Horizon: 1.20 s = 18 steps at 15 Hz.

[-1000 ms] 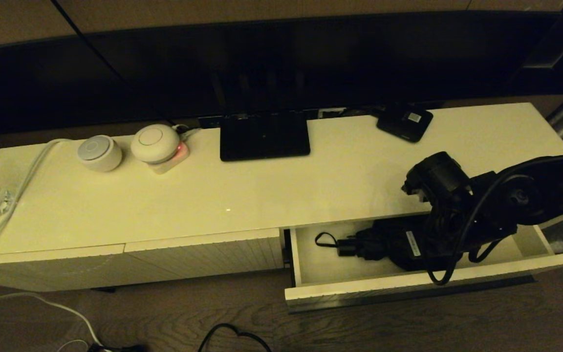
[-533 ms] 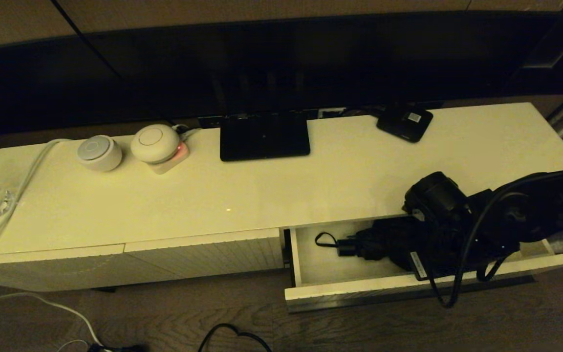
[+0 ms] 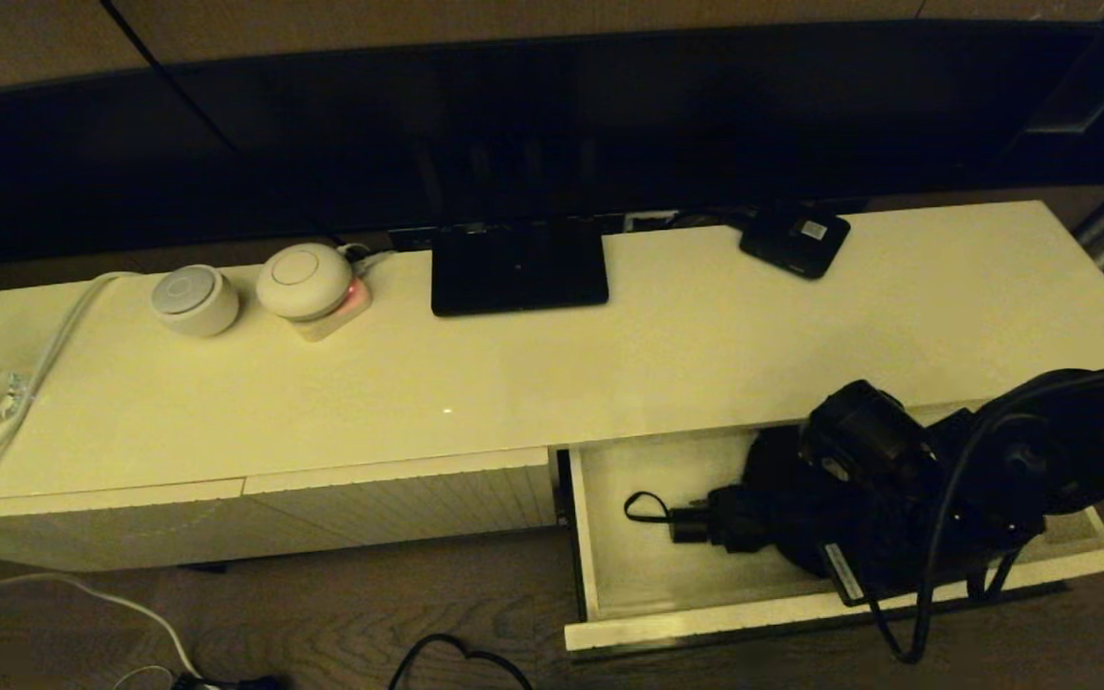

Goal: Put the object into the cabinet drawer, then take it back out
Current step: Open the drawer

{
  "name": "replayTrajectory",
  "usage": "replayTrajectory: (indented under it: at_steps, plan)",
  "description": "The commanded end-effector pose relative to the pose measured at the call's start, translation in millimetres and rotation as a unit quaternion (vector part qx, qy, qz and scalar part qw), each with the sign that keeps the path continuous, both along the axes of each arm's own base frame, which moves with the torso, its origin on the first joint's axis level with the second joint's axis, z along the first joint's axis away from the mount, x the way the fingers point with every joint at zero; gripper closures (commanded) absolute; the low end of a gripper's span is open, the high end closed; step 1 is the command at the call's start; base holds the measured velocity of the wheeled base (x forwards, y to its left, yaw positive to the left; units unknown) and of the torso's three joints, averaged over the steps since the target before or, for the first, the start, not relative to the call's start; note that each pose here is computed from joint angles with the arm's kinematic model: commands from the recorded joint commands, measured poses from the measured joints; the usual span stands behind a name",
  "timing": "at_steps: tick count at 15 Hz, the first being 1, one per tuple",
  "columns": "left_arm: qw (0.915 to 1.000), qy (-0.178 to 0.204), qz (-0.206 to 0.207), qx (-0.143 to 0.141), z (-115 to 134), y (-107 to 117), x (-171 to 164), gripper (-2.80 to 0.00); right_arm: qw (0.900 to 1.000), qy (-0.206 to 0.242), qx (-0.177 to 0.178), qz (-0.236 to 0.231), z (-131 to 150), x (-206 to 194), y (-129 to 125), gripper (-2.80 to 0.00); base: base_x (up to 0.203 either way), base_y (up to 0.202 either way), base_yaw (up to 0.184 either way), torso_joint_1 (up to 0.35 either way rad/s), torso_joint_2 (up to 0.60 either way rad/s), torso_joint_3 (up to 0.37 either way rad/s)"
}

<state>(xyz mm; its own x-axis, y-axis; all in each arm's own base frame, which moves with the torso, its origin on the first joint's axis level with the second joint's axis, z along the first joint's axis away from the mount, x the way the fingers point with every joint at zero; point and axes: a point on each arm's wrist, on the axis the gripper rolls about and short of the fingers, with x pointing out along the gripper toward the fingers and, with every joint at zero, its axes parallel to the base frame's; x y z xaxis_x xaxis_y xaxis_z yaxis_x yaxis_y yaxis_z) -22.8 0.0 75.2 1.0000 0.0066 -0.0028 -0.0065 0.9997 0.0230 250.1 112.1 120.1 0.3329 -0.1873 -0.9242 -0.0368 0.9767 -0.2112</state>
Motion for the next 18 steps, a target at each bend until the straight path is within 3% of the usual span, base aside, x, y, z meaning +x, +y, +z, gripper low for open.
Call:
replayTrajectory:
  at_steps: [1,7,10,12,14,16,18]
  plan:
    - [1.0000,0.002,0.001,0.000,-0.9,0.0,0.2,0.00,1.000,0.017,-0.007,-0.003,-2.3,-9.2,-1.5,0.00,0.000,0.000,0.000,0.000,0.00,0.000]
    - [1.0000,0.002,0.001,0.000,-0.9,0.0,0.2,0.00,0.999,0.051,-0.017,-0.009,-16.9,-33.1,0.0,0.00,0.000,0.000,0.000,0.000,0.00,0.000]
    - [1.0000,0.002,0.001,0.000,-0.9,0.0,0.2,0.00,0.999,0.044,-0.009,-0.020,-19.5,-37.2,1.4,0.00,0.000,0.000,0.000,0.000,0.00,0.000]
    - [1.0000,0.002,0.001,0.000,-0.9,0.0,0.2,0.00,1.000,0.020,0.003,-0.018,-14.9,-35.2,3.2,0.00,0.000,0.000,0.000,0.000,0.00,0.000]
    - [1.0000,0.002,0.001,0.000,-0.9,0.0,0.2,0.00,0.998,-0.045,0.035,-0.014,0.9,-29.6,6.3,0.00,0.000,0.000,0.000,0.000,0.00,0.000]
    - [1.0000,0.002,0.001,0.000,-0.9,0.0,0.2,0.00,0.996,-0.077,0.032,0.037,22.2,-34.6,2.4,0.00,0.000,0.000,0.000,0.000,0.00,0.000]
    - [1.0000,0.002,0.001,0.000,-0.9,0.0,0.2,0.00,0.986,-0.090,-0.004,0.142,40.5,-47.3,-7.0,0.00,0.000,0.000,0.000,0.000,0.00,0.000]
